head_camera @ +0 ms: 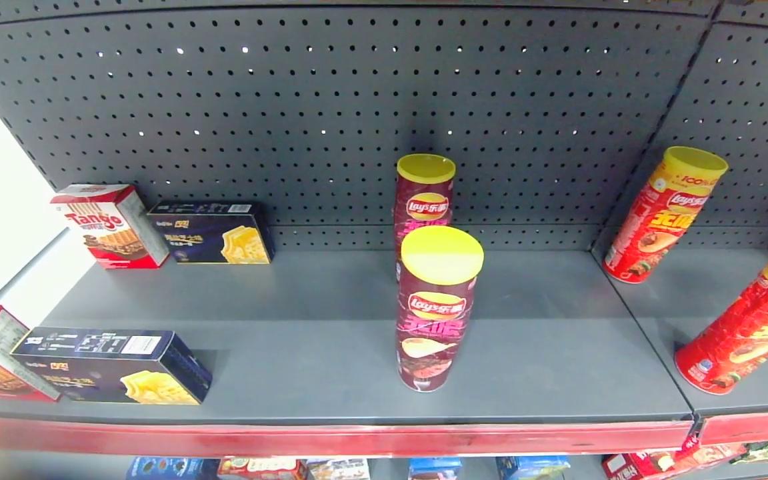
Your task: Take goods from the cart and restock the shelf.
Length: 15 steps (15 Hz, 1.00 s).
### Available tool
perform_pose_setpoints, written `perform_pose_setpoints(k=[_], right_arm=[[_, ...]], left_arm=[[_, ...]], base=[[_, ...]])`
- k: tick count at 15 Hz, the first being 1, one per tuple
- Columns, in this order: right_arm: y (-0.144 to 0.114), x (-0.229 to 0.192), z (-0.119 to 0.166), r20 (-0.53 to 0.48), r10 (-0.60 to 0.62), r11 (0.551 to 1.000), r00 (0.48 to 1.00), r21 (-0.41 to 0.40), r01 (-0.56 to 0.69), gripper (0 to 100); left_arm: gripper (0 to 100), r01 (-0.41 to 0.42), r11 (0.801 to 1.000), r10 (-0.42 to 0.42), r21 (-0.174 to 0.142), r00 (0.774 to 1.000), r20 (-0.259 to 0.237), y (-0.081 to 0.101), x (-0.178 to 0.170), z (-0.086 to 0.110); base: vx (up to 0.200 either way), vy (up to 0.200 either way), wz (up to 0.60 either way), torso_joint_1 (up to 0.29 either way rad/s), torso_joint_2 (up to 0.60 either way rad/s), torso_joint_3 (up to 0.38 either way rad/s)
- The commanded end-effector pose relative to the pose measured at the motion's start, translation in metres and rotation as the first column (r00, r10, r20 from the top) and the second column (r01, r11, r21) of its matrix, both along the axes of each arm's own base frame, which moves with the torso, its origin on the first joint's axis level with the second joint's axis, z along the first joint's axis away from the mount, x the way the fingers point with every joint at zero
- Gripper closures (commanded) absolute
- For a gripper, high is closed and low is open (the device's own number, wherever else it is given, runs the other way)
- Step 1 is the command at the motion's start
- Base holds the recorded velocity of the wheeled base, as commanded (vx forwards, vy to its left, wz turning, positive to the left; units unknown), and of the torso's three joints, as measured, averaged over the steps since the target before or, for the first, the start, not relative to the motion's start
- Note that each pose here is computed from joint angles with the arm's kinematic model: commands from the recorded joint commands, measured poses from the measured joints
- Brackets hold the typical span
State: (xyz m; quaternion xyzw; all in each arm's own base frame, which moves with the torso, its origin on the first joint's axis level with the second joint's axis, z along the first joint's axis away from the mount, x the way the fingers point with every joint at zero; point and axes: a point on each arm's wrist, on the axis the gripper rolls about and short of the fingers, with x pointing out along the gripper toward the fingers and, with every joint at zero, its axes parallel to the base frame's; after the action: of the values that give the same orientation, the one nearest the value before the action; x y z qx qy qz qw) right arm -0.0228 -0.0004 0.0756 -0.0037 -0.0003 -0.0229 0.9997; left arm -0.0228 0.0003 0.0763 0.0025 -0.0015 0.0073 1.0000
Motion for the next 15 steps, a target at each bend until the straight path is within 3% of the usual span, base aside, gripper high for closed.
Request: perform_pose_setpoints(k=[1,15], right_arm=[[0.0,0.0,-0.0001,-0.001,0.0,1.0,1.0,0.0,0.0,0],[0.0,0.0,-0.0001,-0.001,0.0,1.0,1.0,0.001,0.0,0]], left_arm=[[0,-0.001,1.0,0.001,-0.001,1.0,-0.001,0.0,0.0001,0.0],[0,-0.002,1.0,0.002,-0.001,1.0,0.0,0.0,0.0,-0.0001]], base=[[0.0,0.0,0.0,0.0,0.0,0.0],[0.0,0.0,0.0,0.0,0.0,0.0]])
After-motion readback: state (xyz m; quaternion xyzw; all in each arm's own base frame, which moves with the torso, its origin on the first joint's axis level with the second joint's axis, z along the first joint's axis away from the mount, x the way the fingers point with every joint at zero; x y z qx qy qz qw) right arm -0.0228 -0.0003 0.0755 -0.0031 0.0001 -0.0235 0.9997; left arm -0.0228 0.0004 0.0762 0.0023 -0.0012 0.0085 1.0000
